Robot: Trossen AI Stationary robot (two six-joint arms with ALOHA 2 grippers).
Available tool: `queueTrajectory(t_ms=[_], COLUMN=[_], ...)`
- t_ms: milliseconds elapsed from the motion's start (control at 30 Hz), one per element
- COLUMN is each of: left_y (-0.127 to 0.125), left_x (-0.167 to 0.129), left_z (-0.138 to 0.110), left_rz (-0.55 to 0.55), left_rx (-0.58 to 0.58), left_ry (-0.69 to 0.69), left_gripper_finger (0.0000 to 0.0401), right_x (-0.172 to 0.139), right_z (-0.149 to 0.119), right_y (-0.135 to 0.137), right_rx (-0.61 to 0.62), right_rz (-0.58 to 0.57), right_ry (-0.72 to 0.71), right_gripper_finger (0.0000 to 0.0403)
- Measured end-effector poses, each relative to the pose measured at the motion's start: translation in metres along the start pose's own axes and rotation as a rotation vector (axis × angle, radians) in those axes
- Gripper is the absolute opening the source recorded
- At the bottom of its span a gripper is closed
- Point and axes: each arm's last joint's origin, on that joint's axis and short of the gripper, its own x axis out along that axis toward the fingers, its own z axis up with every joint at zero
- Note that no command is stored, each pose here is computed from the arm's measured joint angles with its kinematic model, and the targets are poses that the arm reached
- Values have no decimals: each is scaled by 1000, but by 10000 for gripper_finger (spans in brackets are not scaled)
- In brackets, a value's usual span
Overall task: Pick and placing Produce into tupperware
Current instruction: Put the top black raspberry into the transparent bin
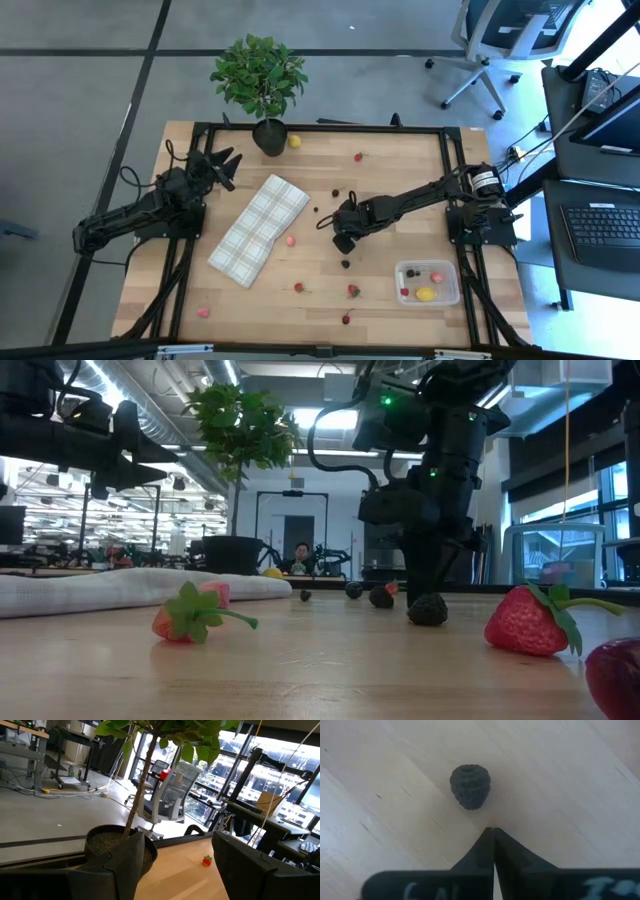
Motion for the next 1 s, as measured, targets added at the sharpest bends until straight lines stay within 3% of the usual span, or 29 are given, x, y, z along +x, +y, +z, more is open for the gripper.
queueTrajectory(t_ms=[300,733,1000], left_y=[0,0,1], left_x=[0,0,0], left_z=[0,0,-2], left_rz=[0,2,6], left_rx=[0,2,7], left_ry=[0,5,16], left_gripper_finger=[225,225,225], right_x=[-5,-9,-12], right_z=[9,21,30], right_y=[-4,-4,4], right_rx=[35,9,-60], right_rz=[43,84,169], right_ry=[26,26,-74], right_gripper_finger=[54,234,276])
